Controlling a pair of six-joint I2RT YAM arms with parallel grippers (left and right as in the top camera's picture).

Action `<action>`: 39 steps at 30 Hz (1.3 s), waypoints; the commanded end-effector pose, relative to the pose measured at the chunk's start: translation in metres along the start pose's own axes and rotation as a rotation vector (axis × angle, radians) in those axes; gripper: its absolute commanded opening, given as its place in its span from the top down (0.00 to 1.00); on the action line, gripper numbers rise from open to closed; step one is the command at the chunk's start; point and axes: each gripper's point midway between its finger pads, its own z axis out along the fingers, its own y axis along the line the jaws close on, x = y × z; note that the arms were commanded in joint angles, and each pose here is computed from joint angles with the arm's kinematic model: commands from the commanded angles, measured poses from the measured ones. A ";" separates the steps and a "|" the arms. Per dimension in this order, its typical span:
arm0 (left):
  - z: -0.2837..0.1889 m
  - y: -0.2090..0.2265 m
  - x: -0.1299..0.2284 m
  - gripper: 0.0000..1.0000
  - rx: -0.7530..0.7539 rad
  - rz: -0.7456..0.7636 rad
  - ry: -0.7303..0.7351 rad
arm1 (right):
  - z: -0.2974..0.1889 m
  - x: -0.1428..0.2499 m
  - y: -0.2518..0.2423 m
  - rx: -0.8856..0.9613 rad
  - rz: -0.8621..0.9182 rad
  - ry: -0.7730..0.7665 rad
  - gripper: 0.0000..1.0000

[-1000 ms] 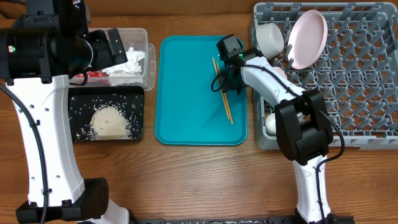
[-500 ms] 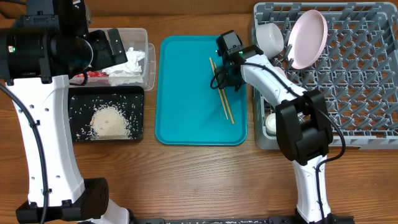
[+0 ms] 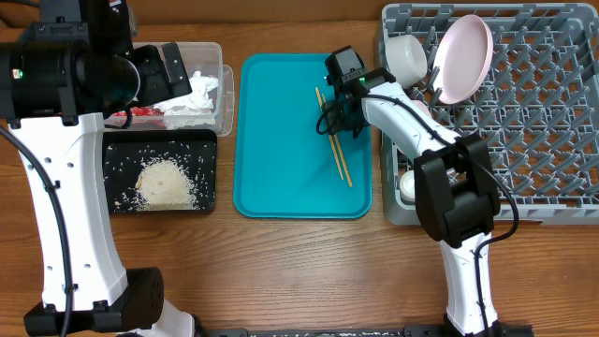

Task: Sort waste into correct bins and load items into the dishwasher
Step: 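Lower the right gripper onto the wooden chopsticks and grasp one, then carry the chopstick into the rack and release it upright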

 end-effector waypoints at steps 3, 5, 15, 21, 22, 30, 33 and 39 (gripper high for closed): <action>0.001 0.002 -0.001 0.00 -0.011 0.017 -0.003 | 0.002 -0.004 0.005 -0.017 0.001 -0.003 0.38; 0.001 0.002 -0.001 0.00 -0.011 0.017 -0.004 | 0.002 -0.002 0.005 -0.018 0.001 0.002 0.38; 0.001 0.002 -0.001 0.00 -0.010 0.017 -0.004 | 0.006 0.017 0.002 -0.007 -0.002 0.069 0.38; 0.001 0.002 -0.001 0.00 -0.010 0.017 -0.004 | 0.016 0.051 0.005 -0.033 -0.003 0.177 0.46; 0.001 0.002 -0.001 0.00 -0.011 0.017 -0.003 | 0.017 0.056 0.006 -0.042 -0.002 0.193 0.50; 0.001 0.002 -0.001 0.00 -0.011 0.017 -0.004 | 0.014 0.084 0.007 -0.052 0.013 0.301 0.96; 0.001 0.002 -0.001 0.00 -0.011 0.017 -0.003 | 0.014 0.085 0.007 -0.052 0.013 0.305 0.96; 0.001 0.002 -0.001 0.00 -0.010 0.017 -0.004 | -0.014 0.062 0.008 -0.059 0.012 0.260 0.96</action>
